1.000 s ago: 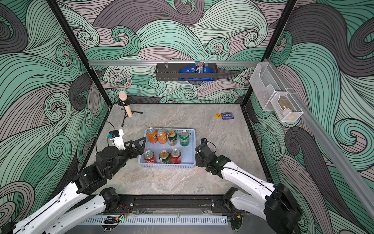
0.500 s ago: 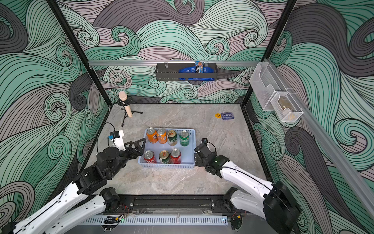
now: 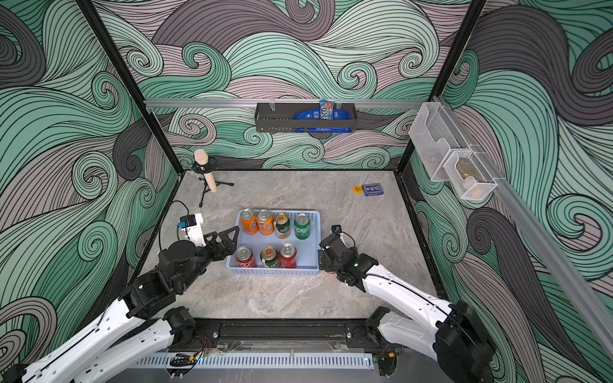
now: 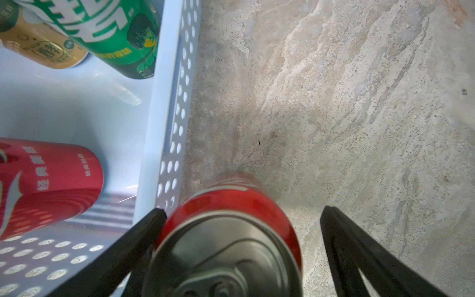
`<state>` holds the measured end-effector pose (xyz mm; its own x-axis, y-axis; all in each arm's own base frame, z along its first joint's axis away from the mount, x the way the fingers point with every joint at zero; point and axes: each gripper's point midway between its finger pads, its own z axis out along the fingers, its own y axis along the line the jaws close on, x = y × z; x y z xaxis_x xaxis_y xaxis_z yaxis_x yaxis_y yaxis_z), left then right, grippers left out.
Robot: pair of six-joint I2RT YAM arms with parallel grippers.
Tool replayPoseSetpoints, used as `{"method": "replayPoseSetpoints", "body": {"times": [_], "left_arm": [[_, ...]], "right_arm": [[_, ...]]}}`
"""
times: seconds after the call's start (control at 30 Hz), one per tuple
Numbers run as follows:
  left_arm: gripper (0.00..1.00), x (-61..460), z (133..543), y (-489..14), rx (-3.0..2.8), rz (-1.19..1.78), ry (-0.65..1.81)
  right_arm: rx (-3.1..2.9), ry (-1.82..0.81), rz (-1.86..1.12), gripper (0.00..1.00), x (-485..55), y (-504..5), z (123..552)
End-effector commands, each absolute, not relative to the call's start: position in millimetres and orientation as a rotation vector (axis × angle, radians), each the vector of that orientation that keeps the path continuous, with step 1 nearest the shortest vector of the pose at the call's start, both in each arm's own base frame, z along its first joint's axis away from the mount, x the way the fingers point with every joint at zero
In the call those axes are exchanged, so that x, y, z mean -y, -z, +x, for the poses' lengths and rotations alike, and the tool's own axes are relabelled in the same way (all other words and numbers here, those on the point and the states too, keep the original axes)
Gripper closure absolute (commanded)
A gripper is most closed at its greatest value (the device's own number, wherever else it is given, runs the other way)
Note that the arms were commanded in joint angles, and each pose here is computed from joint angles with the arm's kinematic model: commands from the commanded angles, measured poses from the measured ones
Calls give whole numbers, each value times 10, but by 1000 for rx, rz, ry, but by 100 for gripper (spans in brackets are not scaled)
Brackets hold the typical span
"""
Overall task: Take out the drinks from the basket
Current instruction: Place the drink at the center of the board, then pick up the drink from the basket.
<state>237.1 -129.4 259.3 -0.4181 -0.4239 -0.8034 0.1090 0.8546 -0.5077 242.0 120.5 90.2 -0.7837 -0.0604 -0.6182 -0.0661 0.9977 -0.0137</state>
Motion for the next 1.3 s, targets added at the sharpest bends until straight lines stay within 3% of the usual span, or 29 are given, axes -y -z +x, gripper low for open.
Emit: {"method": "replayPoseSetpoints", "body": {"times": [0.0, 0.7, 1.0, 1.27], "left_arm": [[1, 1296, 2376, -2675, -1920, -225, 593], [1, 1321, 2408, -2686, -1926, -205, 588], [1, 1508, 2658, -2656, -2011, -132, 581], [1, 1607, 2906, -2684, -2046, -33, 774]], "right_arm": [[-2390, -165, -103, 5, -1487, -1222, 2554], [-2287, -163, -81, 0, -1447, -1785, 2840], [-2300, -314, -249, 4, -1880, -2057, 3091], [-2357, -393, -336, 6, -2204, -1967, 3252]]}}
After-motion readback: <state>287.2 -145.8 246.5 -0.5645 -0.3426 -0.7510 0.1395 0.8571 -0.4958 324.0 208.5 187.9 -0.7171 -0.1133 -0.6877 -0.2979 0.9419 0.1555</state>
